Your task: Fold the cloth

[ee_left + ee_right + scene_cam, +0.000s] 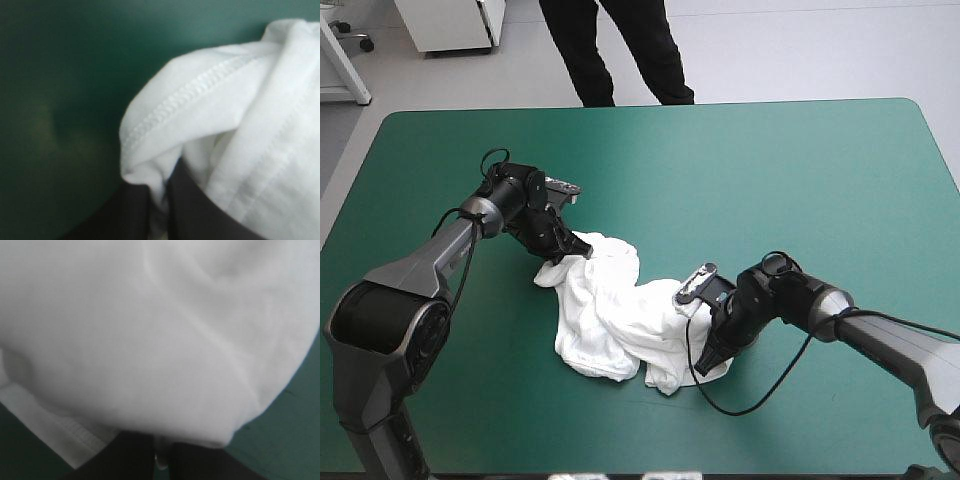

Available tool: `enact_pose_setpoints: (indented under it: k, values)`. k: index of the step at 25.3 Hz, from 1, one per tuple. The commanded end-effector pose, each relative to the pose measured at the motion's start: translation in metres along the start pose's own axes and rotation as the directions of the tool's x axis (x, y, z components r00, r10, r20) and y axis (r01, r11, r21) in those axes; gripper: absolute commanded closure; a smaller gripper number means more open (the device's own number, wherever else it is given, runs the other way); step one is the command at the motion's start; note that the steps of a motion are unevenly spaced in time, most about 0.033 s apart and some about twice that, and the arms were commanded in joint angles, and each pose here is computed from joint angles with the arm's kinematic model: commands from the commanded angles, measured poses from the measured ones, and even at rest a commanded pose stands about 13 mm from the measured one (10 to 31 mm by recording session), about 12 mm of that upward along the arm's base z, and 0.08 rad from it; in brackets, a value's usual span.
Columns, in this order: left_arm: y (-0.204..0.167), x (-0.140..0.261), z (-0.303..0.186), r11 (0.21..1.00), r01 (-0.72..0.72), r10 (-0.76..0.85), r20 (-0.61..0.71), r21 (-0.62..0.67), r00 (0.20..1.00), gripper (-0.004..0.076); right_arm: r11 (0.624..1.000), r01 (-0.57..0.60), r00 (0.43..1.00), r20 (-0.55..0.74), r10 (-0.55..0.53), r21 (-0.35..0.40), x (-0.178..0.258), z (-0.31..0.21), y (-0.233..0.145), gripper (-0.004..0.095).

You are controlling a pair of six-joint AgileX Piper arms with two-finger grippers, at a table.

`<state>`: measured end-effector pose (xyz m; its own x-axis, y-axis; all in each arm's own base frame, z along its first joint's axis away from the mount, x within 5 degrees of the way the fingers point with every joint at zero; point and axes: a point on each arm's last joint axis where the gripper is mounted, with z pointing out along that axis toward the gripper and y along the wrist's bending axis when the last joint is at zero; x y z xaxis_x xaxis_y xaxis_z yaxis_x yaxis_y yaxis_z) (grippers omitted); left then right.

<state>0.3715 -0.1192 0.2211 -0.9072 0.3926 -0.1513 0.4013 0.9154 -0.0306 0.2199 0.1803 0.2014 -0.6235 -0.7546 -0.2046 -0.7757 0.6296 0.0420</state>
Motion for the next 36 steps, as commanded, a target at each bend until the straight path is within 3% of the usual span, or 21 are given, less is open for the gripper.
enact_pose_setpoints:
  k: [1, 2, 3, 6, 9, 12, 20, 24, 28, 32, 36]
  values:
    - [-0.002, 0.006, -0.078, 0.998, -0.016, 0.026, 0.154, -0.065, 0.988, 0.0733, 0.988, -0.024, 0.996, -0.087, 0.038, 0.152, -0.004, -0.019, -0.019, 0.0925]
    - [-0.003, 0.009, -0.091, 0.998, -0.015, 0.027, 0.183, -0.069, 0.983, 0.0733, 0.976, -0.022, 0.998, -0.054, 0.034, 0.217, -0.009, -0.037, -0.027, 0.0925]
    - [-0.003, 0.015, -0.122, 0.997, -0.007, 0.026, 0.264, -0.074, 0.964, 0.0733, 0.941, -0.063, 0.998, 0.025, 0.058, 0.333, -0.017, -0.077, -0.044, 0.0925]
    - [-0.008, 0.040, -0.194, 0.995, 0.003, 0.044, 0.457, -0.103, 0.888, 0.0733, 0.871, -0.222, 0.960, 0.256, 0.115, 0.438, -0.026, -0.170, -0.067, 0.0926]
    - [-0.015, 0.068, -0.260, 0.992, 0.016, 0.067, 0.628, -0.125, 0.775, 0.0733, 0.826, -0.328, 0.886, 0.452, 0.101, 0.459, -0.028, -0.248, -0.068, 0.0925]
    - [-0.022, 0.099, -0.326, 0.990, 0.031, 0.092, 0.794, -0.138, 0.601, 0.0733, 0.796, -0.405, 0.770, 0.637, 0.032, 0.449, -0.023, -0.316, -0.058, 0.0925]
    - [-0.035, 0.164, -0.419, 0.985, 0.060, 0.140, 0.953, -0.162, 0.268, 0.0733, 0.746, -0.518, 0.519, 0.847, -0.116, 0.420, 0.017, -0.411, -0.031, 0.0925]
    - [-0.043, 0.195, -0.446, 0.982, 0.032, 0.179, 0.975, -0.185, 0.128, 0.0733, 0.742, -0.537, 0.439, 0.884, -0.160, 0.401, 0.044, -0.434, -0.016, 0.0925]
    - [-0.050, 0.222, -0.461, 0.984, 0.006, 0.180, 0.982, -0.180, 0.051, 0.0733, 0.781, -0.520, 0.376, 0.914, -0.155, 0.346, 0.073, -0.447, 0.002, 0.0925]
    - [-0.054, 0.242, -0.463, 0.982, -0.010, 0.189, 0.980, -0.189, 0.060, 0.0733, 0.824, -0.484, 0.349, 0.928, -0.128, 0.296, 0.098, -0.451, 0.019, 0.0925]
    - [-0.053, 0.245, -0.455, 0.981, -0.009, 0.195, 0.973, -0.195, 0.127, 0.0733, 0.859, -0.442, 0.375, 0.923, -0.085, 0.259, 0.113, -0.441, 0.029, 0.0925]
